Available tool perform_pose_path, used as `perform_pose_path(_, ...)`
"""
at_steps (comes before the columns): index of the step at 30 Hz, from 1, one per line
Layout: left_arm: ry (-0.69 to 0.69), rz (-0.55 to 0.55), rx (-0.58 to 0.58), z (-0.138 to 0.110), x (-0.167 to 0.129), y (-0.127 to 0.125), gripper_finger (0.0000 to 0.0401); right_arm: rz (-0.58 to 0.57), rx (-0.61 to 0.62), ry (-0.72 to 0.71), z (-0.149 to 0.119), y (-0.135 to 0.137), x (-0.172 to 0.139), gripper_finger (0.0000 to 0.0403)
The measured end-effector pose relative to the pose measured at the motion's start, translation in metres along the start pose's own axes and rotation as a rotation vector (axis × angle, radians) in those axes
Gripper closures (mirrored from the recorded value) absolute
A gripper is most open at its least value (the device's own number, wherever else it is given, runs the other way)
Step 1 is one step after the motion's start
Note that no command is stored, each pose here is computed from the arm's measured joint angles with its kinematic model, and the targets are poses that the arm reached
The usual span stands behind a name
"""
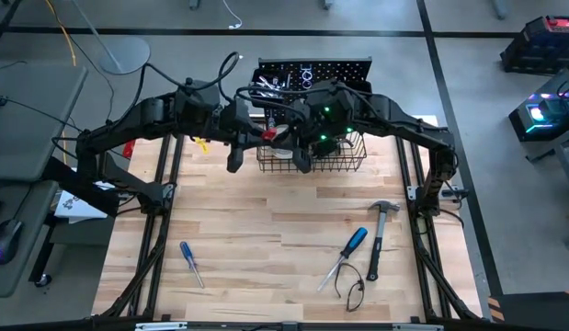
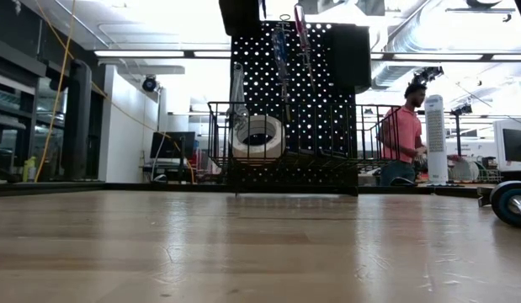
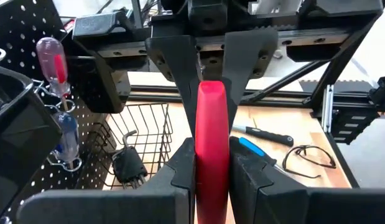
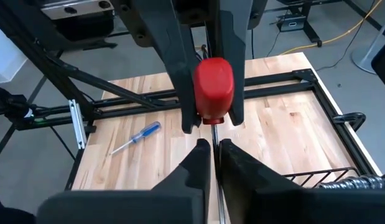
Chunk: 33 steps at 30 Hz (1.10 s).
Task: Hang tools onto peg board
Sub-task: Put the red allen wrench in the right black bin on the pegboard
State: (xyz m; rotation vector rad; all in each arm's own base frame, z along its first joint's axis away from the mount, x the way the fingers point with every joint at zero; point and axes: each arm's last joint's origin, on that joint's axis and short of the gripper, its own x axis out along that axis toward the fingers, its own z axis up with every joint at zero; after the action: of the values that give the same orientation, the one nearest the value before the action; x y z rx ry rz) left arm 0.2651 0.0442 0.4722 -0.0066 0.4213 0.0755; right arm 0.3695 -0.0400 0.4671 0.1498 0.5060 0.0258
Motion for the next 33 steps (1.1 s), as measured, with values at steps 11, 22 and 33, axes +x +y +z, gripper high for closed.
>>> perform_pose_path(11, -0.031, 0.016, 0.002, 0.0029, -0.0001, 0.0006, 0.0356, -0.001, 0.012, -0.004, 0.0005, -0.0011, -0.0004, 0.0369)
perform_pose_path(22, -0.048, 0.025, 0.001, 0.0046, -0.0002, 0.0009, 0.0356, 0.003, 0.012, -0.005, 0.0006, -0.0009, -0.0004, 0.0334)
perform_pose_path(33, -0.043, 0.02, 0.009, 0.0041, -0.0002, 0.0007, 0.0356, -0.001, -0.009, -0.003, 0.0004, -0.0012, -0.0004, 0.04)
